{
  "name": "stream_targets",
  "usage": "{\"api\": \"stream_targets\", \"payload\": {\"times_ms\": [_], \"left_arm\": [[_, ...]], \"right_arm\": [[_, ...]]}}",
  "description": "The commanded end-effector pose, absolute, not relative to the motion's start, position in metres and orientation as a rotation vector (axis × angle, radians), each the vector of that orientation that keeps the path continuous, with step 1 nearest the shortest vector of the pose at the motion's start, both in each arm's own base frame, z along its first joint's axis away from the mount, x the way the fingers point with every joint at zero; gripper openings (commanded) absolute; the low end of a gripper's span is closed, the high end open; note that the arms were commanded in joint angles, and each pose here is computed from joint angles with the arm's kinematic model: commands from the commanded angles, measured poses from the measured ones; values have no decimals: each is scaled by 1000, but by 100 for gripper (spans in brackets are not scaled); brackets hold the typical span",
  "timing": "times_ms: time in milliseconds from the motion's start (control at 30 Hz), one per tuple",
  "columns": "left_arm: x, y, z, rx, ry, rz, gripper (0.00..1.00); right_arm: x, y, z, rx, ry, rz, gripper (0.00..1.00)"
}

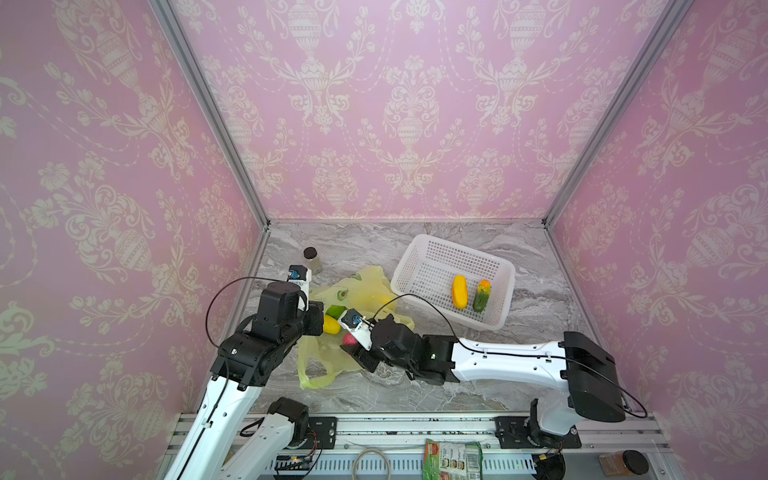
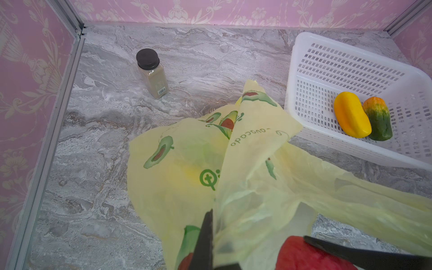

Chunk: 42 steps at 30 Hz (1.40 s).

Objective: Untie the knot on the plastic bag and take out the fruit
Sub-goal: 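Lift the pink fruit out of the bag toward the basket, then lower the pink fruit into the basket and open the right gripper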

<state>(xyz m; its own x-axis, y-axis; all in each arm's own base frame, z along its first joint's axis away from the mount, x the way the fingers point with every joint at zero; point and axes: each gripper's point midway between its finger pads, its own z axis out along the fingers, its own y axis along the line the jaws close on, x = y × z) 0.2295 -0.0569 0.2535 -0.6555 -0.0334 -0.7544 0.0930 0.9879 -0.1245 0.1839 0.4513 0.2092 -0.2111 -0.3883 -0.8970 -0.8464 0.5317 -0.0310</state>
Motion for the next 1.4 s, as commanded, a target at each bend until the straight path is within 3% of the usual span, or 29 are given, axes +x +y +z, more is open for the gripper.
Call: {"api": "stream_targets", "payload": {"times_ms": [0,333,433,600,967,1233,1367], "left_arm": [[228,-57,252,34,2280,-208,0],[231,-50,250,5,2289,-168,0],[230,-53,251,14,2282,-187,0],[230,-50,251,4,2283,-172,0],[228,-49,254,-3,2271,-162,0],[228,-67,241,93,2328,-120,0],[226,-64,246,86,2301,-116,0]], "right_arm": [[189,422,246,-880,1774,571,14],[205,297,313,-476,1748,594,18],[222,257,315,-340,1781,521,11],[254,205,298,-139,1842,390,13],[380,169,210,145,2071,210,14],[463,208,176,92,2162,128,8],[473,222,157,63,2179,167,16]]}}
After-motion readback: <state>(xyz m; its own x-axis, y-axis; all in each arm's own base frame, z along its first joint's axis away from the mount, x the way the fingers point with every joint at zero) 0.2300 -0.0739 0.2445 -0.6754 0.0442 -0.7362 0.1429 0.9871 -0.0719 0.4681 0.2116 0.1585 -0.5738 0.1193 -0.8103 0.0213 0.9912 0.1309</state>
